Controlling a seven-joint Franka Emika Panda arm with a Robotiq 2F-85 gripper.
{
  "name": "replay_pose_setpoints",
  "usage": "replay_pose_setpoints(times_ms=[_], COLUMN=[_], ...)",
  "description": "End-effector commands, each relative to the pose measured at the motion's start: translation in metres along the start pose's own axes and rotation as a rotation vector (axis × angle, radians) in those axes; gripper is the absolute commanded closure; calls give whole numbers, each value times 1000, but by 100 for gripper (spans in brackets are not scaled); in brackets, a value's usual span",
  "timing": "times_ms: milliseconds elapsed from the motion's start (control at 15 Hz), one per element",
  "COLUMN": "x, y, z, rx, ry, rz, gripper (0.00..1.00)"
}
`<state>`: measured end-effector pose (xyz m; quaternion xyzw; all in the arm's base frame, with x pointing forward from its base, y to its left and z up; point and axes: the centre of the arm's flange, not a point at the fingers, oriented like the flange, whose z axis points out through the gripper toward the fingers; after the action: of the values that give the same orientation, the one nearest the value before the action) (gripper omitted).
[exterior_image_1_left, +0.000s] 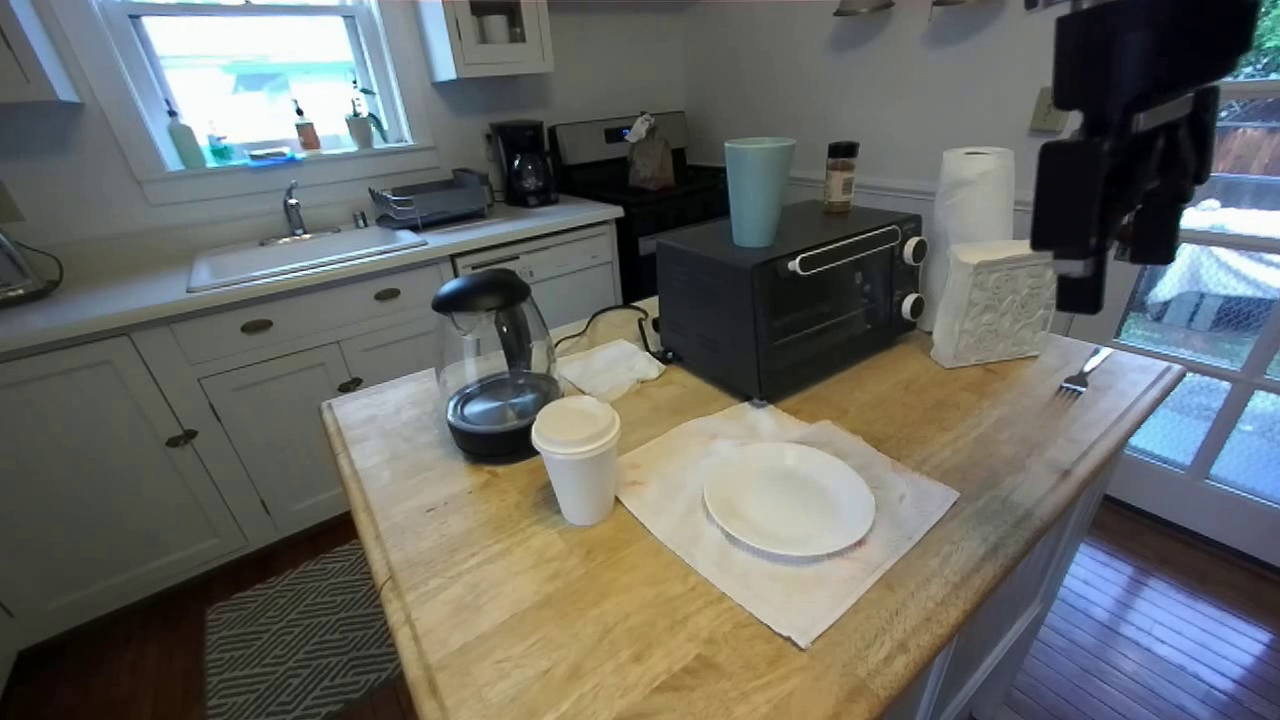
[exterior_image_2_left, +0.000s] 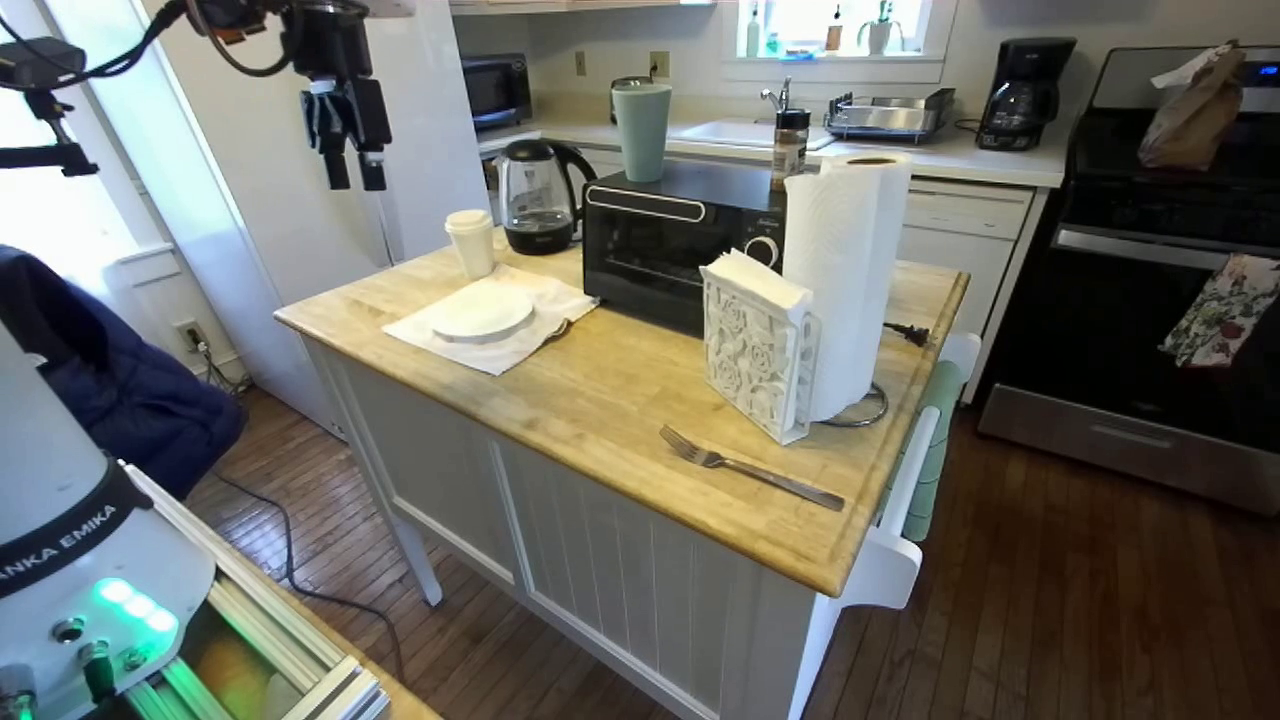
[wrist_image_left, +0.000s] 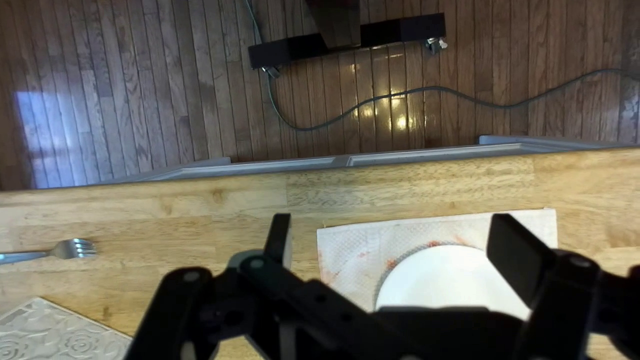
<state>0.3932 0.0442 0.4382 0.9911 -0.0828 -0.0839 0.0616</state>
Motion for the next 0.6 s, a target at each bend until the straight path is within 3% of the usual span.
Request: replay_pose_setpoints(times_ms=[0,533], x=[40,81], y=[-19,-81], z=[12,71], rx=[-16,-116], ry=[-3,25], rz=[-4,58], gripper=[0,0])
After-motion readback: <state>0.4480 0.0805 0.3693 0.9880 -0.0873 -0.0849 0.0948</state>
